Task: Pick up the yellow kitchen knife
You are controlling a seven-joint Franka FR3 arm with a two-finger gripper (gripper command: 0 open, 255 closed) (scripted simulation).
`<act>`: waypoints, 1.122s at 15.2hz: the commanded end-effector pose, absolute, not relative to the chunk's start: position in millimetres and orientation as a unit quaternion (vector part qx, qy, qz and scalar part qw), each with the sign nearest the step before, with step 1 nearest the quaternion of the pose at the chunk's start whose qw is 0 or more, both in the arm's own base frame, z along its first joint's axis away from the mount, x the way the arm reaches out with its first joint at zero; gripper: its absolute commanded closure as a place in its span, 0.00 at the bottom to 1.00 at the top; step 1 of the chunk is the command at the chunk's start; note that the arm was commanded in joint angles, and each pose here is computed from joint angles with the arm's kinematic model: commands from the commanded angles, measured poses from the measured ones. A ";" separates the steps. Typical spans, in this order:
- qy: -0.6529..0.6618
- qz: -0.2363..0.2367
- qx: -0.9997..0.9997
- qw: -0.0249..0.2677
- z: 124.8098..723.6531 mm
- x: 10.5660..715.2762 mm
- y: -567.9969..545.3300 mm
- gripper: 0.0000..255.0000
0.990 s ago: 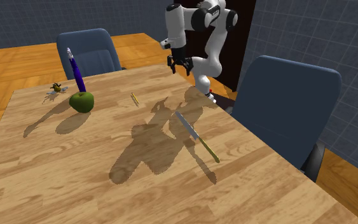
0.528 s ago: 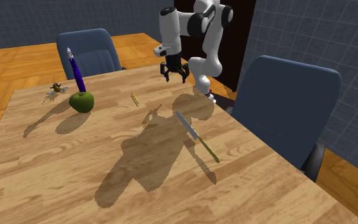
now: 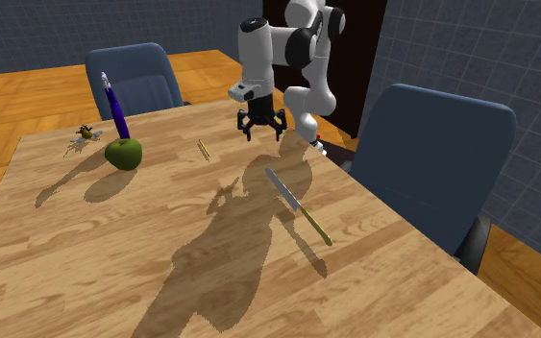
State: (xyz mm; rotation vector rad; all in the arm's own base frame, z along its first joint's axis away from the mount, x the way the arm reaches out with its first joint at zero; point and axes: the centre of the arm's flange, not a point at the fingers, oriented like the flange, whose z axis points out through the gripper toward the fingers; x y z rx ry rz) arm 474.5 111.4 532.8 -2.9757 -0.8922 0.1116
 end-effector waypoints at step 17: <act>-0.533 0.011 -0.846 -0.004 521.9 593.5 314.1 0.00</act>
